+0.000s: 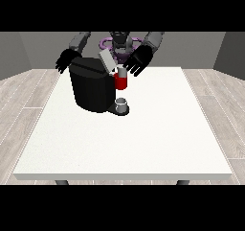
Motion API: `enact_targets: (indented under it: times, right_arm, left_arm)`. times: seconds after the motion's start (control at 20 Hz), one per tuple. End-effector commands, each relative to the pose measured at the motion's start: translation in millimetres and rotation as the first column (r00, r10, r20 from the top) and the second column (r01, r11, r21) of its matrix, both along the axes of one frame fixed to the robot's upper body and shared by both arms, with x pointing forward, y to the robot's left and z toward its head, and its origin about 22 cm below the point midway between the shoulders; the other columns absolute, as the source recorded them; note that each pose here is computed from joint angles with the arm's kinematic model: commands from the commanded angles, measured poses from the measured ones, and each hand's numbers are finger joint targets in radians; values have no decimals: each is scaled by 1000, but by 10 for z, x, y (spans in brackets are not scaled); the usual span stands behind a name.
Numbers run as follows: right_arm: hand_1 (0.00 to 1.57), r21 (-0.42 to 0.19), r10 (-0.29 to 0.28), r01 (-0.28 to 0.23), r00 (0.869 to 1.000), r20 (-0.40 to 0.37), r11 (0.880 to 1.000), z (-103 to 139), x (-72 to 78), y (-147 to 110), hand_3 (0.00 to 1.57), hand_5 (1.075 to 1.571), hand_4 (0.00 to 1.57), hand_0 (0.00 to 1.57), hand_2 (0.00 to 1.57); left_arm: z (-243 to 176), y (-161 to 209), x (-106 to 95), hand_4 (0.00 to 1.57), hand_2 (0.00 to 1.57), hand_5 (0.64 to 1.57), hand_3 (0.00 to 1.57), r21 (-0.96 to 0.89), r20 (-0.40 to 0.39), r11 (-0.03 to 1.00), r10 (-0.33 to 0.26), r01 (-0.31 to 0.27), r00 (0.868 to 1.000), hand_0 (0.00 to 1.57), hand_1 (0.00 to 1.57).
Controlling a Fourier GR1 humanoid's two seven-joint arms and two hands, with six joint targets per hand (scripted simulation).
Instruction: Insert the coffee pod into the coffee machine and close the lid
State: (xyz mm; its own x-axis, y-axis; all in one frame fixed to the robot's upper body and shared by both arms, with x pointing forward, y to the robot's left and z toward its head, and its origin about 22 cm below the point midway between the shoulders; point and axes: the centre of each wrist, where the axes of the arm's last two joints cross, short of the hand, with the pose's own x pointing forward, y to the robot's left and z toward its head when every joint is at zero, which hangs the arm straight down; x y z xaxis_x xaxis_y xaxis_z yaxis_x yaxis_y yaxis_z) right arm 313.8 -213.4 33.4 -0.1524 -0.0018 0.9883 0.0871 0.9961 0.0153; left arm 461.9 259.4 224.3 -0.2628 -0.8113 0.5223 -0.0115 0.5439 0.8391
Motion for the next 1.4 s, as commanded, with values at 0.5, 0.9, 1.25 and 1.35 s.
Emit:
enact_targets:
  times: [0.5,0.9,1.25,1.35]
  right_arm:
    - [0,-7,5,-5,1000,2,1000,8,-18,92,0,1571,397,0,0]
    - [0,-9,-12,12,998,64,1000,113,112,-34,0,1571,434,0,0]
    - [0,-32,-14,14,1000,8,999,43,45,7,0,1571,465,0,0]
    - [0,15,-43,43,999,25,999,99,47,-9,0,1571,411,0,0]
  left_arm:
    - [35,-3,21,463,1226,1571,1089,4,-4,1000,14,-14,1000,1204,1204]
    - [107,-157,27,393,1108,1571,937,62,44,998,0,-3,999,1056,1056]
    - [36,-127,30,371,1115,1571,928,50,8,999,-15,14,1000,1066,1066]
    - [53,130,-4,363,1022,1571,865,87,-7,996,-30,31,1000,912,912]
